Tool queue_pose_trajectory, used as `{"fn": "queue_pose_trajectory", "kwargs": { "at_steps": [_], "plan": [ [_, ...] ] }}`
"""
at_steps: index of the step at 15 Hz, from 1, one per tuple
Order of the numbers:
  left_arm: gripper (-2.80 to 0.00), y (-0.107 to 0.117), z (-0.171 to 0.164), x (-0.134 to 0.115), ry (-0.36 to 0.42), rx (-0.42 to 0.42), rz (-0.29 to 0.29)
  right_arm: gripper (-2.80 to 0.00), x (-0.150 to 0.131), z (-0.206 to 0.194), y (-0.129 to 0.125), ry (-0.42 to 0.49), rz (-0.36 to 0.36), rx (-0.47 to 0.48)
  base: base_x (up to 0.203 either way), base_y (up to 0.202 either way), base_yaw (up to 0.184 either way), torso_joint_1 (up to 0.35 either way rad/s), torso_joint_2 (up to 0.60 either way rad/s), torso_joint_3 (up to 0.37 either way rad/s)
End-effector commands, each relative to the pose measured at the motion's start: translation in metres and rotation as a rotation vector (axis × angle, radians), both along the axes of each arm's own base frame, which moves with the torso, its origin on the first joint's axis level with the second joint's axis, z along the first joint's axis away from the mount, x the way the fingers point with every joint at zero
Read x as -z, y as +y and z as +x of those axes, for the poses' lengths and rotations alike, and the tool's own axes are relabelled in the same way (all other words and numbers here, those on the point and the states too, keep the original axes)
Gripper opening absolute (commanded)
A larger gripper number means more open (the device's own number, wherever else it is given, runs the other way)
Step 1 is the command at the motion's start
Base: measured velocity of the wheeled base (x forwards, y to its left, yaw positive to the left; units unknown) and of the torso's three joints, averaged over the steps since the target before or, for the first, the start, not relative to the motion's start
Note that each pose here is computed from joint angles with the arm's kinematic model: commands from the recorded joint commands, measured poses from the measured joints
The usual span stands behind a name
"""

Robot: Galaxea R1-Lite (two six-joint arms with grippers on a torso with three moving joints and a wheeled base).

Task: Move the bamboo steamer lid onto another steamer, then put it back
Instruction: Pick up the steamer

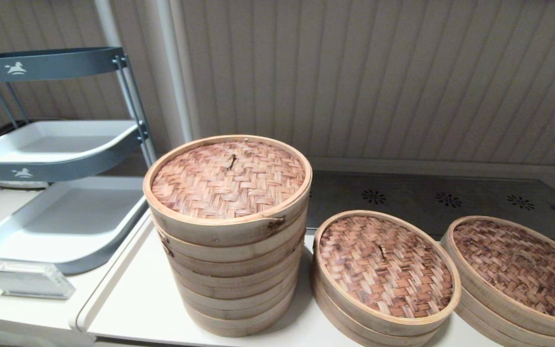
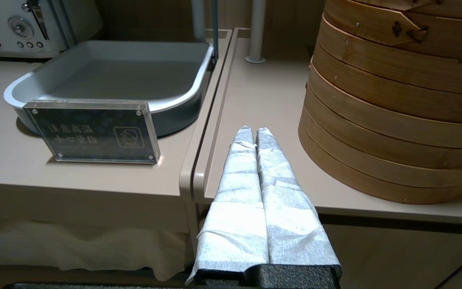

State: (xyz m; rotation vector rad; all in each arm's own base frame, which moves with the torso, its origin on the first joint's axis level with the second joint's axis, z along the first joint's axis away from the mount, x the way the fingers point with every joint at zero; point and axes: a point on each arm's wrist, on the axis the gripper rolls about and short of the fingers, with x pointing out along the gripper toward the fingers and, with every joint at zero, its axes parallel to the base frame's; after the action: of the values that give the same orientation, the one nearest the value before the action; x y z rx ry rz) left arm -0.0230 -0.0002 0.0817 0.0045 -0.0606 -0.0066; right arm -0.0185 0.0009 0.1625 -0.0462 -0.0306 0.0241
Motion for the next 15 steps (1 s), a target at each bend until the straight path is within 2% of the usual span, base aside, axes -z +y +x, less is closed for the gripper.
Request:
{"fn": "queue_pose_trajectory", "kwargs": {
  "at_steps": [1,4,7,10,15],
  "plan": [
    [-2.8,0.0,0.002,0.007,0.022,-0.001,0.0,-2.8,-0.03,0.031,0.0,0.109,0.005,-0.002,0.0,0.0,0.0,0.0,0.0,0.0],
    [-2.8,0.0,0.002,0.007,0.022,-0.002,0.0,-2.8,-0.064,0.068,0.002,0.176,0.036,-0.07,0.0,0.0,0.0,0.0,0.0,0.0],
    [-2.8,0.0,0.002,0.007,0.022,-0.001,0.0,-2.8,-0.078,0.108,0.006,0.27,0.076,-0.126,0.0,0.0,0.0,0.0,0.0,0.0],
    [-2.8,0.0,0.002,0.007,0.022,0.0,0.0,-2.8,-0.075,0.142,0.02,0.387,0.098,-0.213,0.0,0.0,0.0,0.0,0.0,0.0],
    [-2.8,0.0,0.002,0.007,0.022,0.001,0.0,-2.8,-0.06,0.185,0.049,0.652,0.104,-0.243,0.0,0.0,0.0,0.0,0.0,0.0]
  ]
}}
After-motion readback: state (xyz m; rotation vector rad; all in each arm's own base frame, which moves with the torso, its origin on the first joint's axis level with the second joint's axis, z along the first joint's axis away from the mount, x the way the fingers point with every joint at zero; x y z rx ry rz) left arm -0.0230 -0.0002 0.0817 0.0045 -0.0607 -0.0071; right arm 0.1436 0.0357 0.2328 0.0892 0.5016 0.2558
